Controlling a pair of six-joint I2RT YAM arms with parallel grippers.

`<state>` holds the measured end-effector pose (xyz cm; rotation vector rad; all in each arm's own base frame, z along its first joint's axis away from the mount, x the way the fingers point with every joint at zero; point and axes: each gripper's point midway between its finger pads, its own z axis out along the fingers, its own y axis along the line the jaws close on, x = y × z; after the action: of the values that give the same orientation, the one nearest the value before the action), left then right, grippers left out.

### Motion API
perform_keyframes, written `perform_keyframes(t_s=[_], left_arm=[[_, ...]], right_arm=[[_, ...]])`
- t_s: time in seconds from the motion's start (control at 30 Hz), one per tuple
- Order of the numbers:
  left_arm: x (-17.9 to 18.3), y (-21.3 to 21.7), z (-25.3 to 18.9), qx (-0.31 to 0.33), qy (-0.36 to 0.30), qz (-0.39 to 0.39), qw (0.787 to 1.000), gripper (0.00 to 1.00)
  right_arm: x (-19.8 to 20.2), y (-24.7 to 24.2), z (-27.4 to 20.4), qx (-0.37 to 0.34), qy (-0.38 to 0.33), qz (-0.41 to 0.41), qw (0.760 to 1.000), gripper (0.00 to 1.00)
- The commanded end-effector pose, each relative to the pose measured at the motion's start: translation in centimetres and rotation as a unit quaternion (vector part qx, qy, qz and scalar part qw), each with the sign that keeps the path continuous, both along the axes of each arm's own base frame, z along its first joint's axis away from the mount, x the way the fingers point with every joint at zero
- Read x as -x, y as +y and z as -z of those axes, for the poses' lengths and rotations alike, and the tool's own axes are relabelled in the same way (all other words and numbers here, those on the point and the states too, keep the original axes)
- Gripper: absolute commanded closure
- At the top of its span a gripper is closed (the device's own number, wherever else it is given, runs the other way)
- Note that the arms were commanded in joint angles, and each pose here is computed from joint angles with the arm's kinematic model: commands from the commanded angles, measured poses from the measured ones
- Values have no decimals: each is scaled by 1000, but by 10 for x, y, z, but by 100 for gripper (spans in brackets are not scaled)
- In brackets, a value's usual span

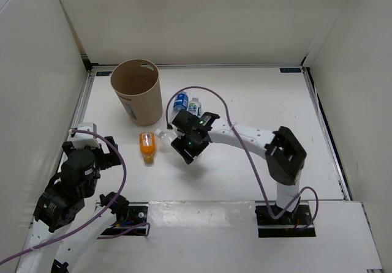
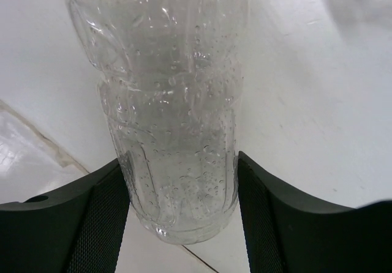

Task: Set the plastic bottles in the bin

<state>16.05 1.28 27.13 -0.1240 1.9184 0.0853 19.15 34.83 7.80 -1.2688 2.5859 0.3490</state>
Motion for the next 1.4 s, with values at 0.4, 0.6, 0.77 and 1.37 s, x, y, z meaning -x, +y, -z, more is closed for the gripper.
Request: perform_keyframes(t_s=[0.4,0.6,0.77,1.37], left_arm=[[4,11,-1,-1,-11,-27,1000,0],[6,19,-1,4,-19,-53,998,0],[7,23,-1,3,-22,-63,998,0],[4,20,0,0,-19,-58,998,0]], right_arm=[[-72,15,-227,-221,-240,40,944,100],[-109,58,-297,-271,-318,17,909,100],[-137,105,-324,-315,-381,-11,869,100],[-217,189,-335,-434,-469,-10,769,70]])
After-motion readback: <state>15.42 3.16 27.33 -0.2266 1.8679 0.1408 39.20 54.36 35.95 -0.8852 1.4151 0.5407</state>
